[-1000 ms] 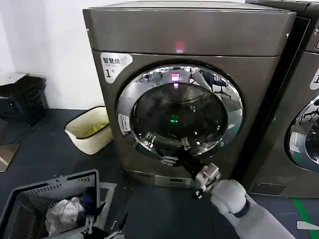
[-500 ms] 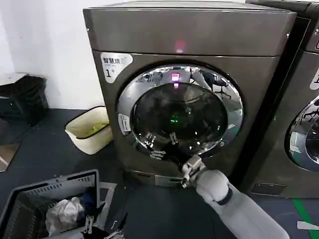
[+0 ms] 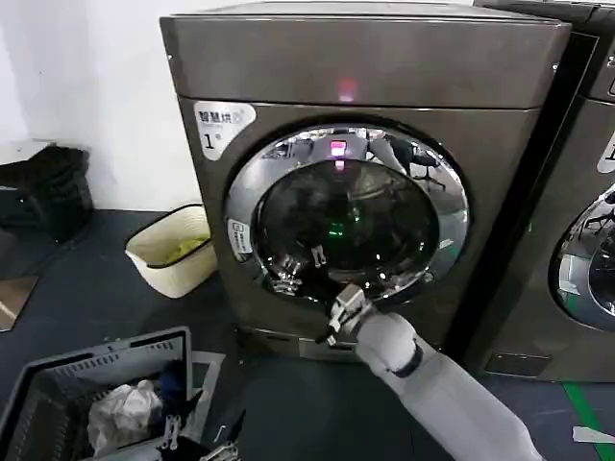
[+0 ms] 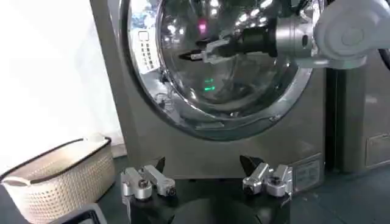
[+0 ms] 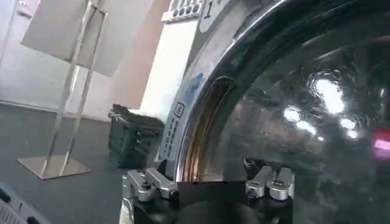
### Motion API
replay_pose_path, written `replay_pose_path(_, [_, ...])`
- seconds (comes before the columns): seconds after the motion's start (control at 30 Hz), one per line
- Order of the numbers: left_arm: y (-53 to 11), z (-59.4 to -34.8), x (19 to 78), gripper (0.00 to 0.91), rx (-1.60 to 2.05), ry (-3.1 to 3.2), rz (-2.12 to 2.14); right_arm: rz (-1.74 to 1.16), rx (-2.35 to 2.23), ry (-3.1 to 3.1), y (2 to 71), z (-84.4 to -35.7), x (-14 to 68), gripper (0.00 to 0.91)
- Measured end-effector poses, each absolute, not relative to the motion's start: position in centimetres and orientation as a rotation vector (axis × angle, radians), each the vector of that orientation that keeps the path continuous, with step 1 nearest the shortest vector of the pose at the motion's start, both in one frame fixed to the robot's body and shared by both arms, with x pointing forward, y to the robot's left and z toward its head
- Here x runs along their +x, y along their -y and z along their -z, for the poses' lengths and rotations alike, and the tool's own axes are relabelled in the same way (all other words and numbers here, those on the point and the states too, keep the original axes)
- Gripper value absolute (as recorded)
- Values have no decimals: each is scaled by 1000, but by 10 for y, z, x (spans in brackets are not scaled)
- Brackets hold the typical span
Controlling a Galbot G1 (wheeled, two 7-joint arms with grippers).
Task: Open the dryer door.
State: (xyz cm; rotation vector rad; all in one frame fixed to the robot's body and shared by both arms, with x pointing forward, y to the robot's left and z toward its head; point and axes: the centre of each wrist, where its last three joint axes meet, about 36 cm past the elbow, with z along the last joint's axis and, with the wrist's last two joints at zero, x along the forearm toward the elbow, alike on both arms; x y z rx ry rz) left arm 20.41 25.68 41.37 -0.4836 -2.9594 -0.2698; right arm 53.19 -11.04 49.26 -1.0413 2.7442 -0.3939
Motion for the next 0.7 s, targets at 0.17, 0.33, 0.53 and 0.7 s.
replay_pose_path(0.17, [-257, -413, 205, 907, -483, 2961, 269, 398, -1049, -2744, 102, -494, 537, 907])
replay_pose_path(0.33, [-257, -413, 205, 907, -484, 2960, 269, 400, -1062, -2738, 93, -494, 541, 907])
replay_pose_path(0.53, [-256, -412, 205, 907, -484, 2956, 266, 405, -1072, -2735, 86, -494, 545, 907])
replay_pose_path(0.7, [-256, -412, 203, 907, -485, 2954, 267, 411, -1085, -2733, 78, -493, 549, 907])
